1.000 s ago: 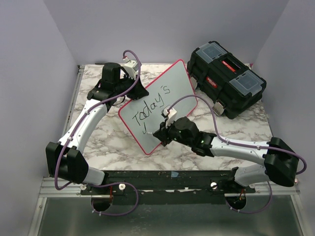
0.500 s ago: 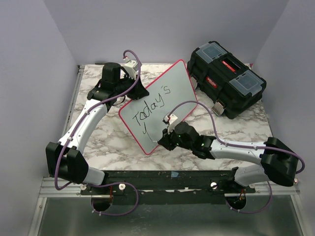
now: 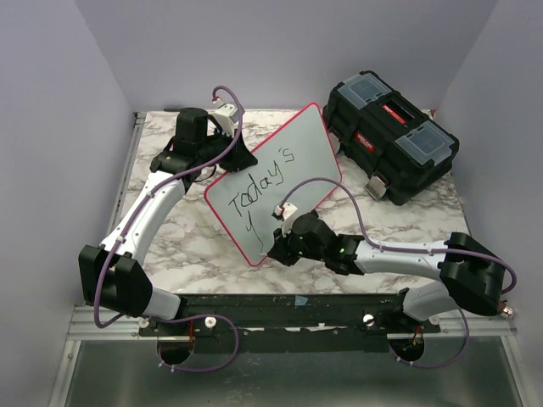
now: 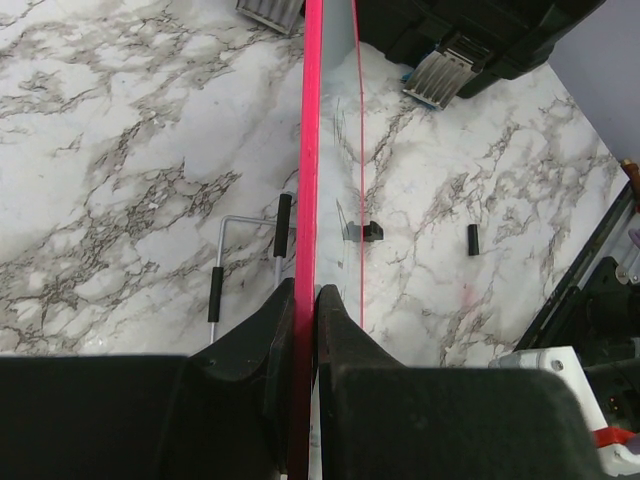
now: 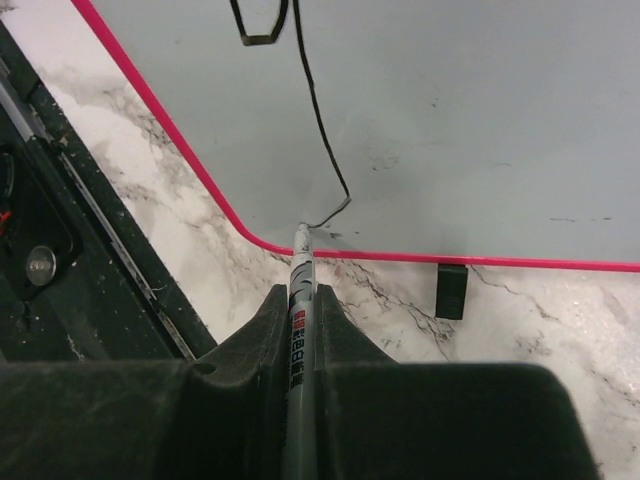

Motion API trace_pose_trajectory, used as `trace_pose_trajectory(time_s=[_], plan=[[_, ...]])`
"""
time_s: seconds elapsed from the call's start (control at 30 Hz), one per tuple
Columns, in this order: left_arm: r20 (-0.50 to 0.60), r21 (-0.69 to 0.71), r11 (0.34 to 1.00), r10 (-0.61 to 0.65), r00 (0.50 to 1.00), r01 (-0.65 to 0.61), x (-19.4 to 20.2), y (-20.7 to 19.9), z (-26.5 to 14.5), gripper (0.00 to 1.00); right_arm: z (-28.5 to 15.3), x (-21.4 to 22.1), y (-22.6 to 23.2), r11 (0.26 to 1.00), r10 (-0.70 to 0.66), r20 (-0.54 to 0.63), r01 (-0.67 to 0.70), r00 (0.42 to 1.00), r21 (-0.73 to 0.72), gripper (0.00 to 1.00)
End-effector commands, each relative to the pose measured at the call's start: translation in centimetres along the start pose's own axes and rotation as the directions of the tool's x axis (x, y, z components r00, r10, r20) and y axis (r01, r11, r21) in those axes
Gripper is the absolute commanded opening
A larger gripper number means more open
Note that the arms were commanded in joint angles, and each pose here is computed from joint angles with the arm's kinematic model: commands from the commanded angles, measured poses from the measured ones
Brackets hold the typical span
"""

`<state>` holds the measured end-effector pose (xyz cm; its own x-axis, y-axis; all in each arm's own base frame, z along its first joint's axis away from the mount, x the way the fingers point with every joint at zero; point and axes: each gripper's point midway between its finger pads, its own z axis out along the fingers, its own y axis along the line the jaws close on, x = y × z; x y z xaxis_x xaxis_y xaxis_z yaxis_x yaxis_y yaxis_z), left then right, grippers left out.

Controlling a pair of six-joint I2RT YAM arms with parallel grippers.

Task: Write a sentence on the whiteboard

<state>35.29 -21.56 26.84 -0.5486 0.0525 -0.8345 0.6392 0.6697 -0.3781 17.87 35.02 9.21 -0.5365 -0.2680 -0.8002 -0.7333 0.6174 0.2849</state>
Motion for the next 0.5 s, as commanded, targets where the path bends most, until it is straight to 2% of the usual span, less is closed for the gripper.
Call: trace_pose_trajectory(time_s=[0.0, 0.3, 0.47], plan=[[-0.052, -0.017, 0.998, 0.054, 0.997, -0.055, 1.7, 0.4, 0.5, 0.00, 1.0, -3.4, 0.6, 1.000, -0.007, 0.079, 0.007, 0.997, 0.009, 0.01], [-0.051, -0.019, 0.998, 0.055, 0.997, -0.056, 1.6, 0.4, 0.5, 0.00, 1.0, -7.4, 1.9, 1.000, -0.020, 0.148, 0.020, 0.989, 0.002, 0.01], [-0.050, -0.024, 0.998, 0.058, 0.997, -0.059, 1.6, 0.5, 0.4, 0.00, -0.1, -8.7, 3.4, 0.999, 0.005, 0.152, 0.004, 0.988, -0.055, 0.01]])
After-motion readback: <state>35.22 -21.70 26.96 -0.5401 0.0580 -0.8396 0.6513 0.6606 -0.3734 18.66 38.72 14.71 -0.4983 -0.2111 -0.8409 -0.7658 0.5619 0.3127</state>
